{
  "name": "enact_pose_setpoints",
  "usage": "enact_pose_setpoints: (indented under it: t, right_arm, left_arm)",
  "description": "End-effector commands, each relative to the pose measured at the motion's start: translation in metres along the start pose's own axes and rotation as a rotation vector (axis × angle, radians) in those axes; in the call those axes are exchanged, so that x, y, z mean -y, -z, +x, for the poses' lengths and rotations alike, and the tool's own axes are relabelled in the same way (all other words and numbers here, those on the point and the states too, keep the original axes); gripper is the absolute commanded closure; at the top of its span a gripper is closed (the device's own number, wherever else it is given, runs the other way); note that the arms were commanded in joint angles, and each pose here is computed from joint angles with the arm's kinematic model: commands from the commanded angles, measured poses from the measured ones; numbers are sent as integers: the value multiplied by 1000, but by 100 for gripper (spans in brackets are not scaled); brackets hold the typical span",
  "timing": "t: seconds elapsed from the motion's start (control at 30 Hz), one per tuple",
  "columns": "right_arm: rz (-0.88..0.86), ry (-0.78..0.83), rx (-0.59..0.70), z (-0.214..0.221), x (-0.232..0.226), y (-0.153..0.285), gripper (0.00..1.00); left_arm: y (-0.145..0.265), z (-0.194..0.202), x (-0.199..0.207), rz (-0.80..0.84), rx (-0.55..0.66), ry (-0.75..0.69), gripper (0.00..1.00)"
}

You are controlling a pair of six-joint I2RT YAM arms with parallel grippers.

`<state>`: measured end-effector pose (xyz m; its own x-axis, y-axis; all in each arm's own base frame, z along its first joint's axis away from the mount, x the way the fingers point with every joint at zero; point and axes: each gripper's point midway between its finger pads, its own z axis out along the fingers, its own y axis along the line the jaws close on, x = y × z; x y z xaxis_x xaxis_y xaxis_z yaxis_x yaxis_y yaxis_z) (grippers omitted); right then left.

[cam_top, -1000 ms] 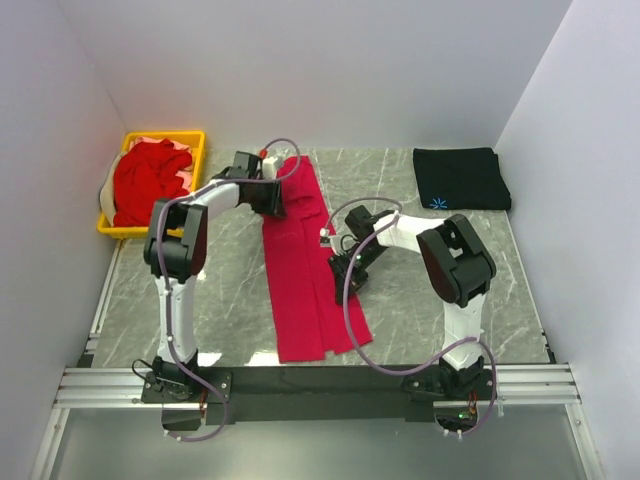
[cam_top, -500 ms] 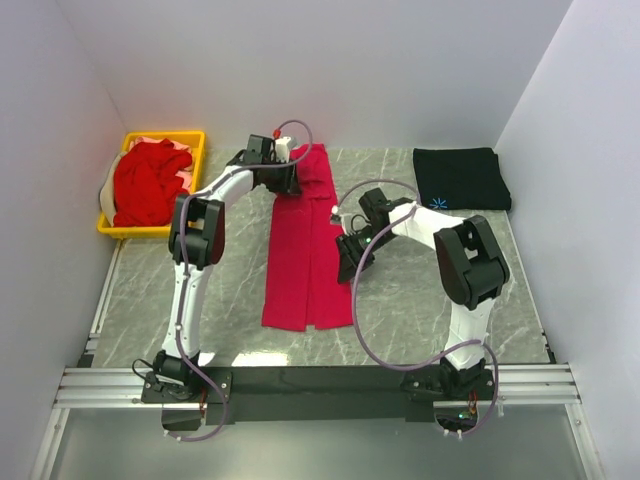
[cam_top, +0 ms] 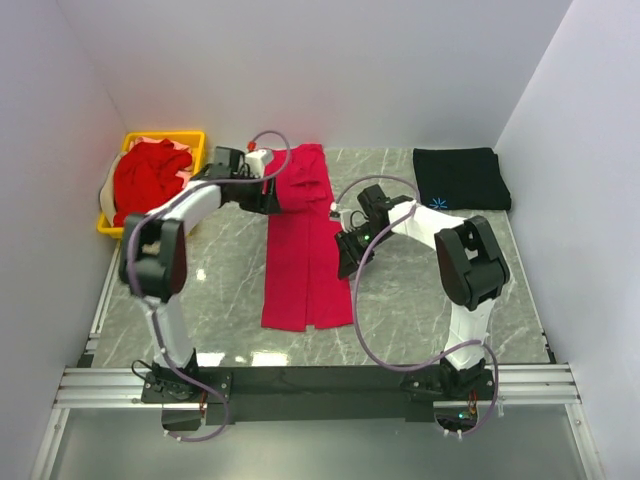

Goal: Fold and stack the t-shirts
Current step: Fold the tshirt

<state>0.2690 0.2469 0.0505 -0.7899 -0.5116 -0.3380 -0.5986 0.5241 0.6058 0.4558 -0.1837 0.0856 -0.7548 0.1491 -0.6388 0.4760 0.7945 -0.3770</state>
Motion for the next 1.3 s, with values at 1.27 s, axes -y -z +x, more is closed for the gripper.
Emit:
enact_pose_setpoints:
  t: [1.27]
  right_arm:
    - [325,1057,50,75,-55,17,55]
  left_arm:
    - [127,243,134,373,-29,-1306,46]
